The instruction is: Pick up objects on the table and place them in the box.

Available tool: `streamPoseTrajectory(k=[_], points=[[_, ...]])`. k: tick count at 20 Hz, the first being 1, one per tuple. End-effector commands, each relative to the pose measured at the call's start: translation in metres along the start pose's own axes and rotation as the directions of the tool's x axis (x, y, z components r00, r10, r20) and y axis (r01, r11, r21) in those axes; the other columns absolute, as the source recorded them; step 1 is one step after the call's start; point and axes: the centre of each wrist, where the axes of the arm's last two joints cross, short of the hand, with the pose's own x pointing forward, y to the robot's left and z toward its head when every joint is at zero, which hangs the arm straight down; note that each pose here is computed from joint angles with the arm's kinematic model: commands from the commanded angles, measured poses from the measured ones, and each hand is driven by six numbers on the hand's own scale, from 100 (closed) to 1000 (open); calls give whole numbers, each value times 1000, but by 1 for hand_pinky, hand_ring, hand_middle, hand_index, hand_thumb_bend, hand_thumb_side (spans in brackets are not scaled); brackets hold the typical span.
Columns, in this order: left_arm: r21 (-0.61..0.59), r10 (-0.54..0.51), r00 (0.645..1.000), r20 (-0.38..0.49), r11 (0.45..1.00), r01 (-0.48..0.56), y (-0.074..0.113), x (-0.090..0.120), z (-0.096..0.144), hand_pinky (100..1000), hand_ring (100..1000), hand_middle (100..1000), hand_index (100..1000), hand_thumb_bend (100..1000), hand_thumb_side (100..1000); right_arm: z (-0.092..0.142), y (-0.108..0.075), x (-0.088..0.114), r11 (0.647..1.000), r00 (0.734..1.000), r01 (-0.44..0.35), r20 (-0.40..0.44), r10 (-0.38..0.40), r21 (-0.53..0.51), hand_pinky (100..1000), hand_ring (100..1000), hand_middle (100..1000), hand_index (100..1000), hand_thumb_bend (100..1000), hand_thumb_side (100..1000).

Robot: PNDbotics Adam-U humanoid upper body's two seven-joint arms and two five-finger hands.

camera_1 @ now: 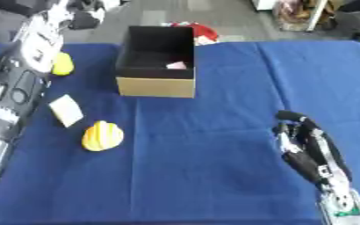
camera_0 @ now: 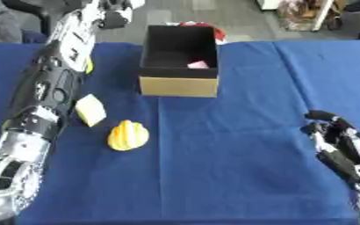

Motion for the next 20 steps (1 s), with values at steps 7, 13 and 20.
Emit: streamPoseTrajectory(k=[7, 13, 20], points=[[-209, -185, 970, 160, 954, 216, -41, 34, -9, 739, 600, 601, 794, 128, 224, -5, -5, 6, 1000, 1000, -16, 27, 16, 4, 757, 663, 743, 801, 100, 359], [-257, -246, 955, 166, 924, 283, -47, 32, -8, 789, 708, 743, 883, 229, 400, -5, -5, 6, 1000, 1000, -16, 27, 16, 3, 757, 663, 743, 802, 100, 362], [-238, -251, 953, 169, 928, 286, -16, 20, -9, 807, 728, 767, 902, 112, 457, -5, -5, 6, 1000, 999, -17, 28, 17, 5, 758, 663, 743, 802, 100, 369]])
